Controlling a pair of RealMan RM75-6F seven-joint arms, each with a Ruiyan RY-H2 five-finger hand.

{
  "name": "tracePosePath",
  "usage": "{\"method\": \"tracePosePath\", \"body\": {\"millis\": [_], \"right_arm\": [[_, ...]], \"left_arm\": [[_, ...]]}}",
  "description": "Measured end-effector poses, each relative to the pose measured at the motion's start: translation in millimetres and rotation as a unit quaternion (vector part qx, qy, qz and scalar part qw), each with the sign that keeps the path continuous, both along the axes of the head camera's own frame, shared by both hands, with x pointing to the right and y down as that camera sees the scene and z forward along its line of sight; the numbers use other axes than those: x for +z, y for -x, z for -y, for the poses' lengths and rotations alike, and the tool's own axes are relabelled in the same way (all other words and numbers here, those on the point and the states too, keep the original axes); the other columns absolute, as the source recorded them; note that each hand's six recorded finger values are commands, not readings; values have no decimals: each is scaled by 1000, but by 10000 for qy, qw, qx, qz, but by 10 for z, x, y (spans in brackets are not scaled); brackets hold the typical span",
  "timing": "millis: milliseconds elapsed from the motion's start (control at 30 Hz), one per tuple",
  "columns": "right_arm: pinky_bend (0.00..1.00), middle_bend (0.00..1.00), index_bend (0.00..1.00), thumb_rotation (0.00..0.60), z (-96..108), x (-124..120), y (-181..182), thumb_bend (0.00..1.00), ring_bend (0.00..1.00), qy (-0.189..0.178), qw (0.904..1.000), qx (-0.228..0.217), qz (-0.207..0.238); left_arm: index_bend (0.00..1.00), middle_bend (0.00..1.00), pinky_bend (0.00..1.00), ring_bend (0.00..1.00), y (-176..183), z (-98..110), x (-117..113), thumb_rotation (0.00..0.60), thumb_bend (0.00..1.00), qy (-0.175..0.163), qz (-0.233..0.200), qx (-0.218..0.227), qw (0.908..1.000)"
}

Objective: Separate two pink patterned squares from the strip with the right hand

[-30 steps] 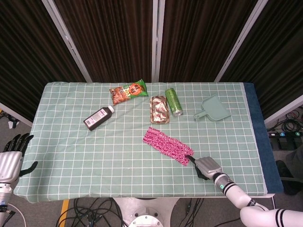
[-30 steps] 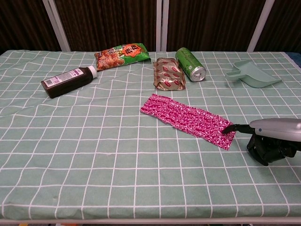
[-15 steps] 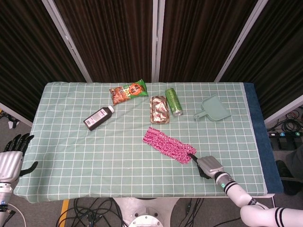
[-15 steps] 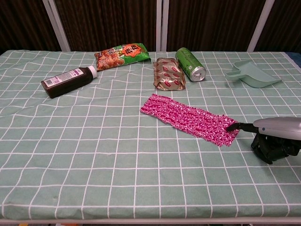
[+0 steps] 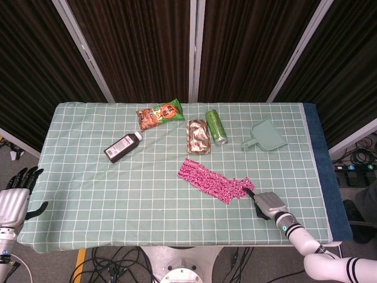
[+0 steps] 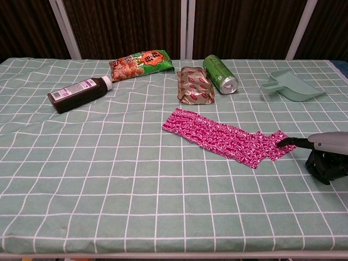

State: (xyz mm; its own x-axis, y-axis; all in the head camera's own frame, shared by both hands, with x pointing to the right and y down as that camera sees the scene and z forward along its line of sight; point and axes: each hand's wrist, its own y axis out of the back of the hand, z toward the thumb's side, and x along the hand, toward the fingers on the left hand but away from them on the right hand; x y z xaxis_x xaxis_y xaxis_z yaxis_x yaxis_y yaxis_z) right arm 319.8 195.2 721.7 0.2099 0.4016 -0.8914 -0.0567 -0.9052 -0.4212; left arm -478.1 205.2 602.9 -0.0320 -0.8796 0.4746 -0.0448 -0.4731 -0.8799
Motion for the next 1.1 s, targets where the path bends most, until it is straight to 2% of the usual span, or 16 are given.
{"method": "tracePosePath", "body": {"millis": [867,1100], "right_arm": [[952,849,68,600,150,9,-578,1000,935,-44,9978,525,-413],[952,849,68,600,219,-77,-478,1000,935,-257,9982,503,-190]], "left_arm": [[85,52,143,0,-41,28,41,600,247,71,50,44,10000],[85,52,143,0,-38,47,17,600,248,28,36,23,10000]]}}
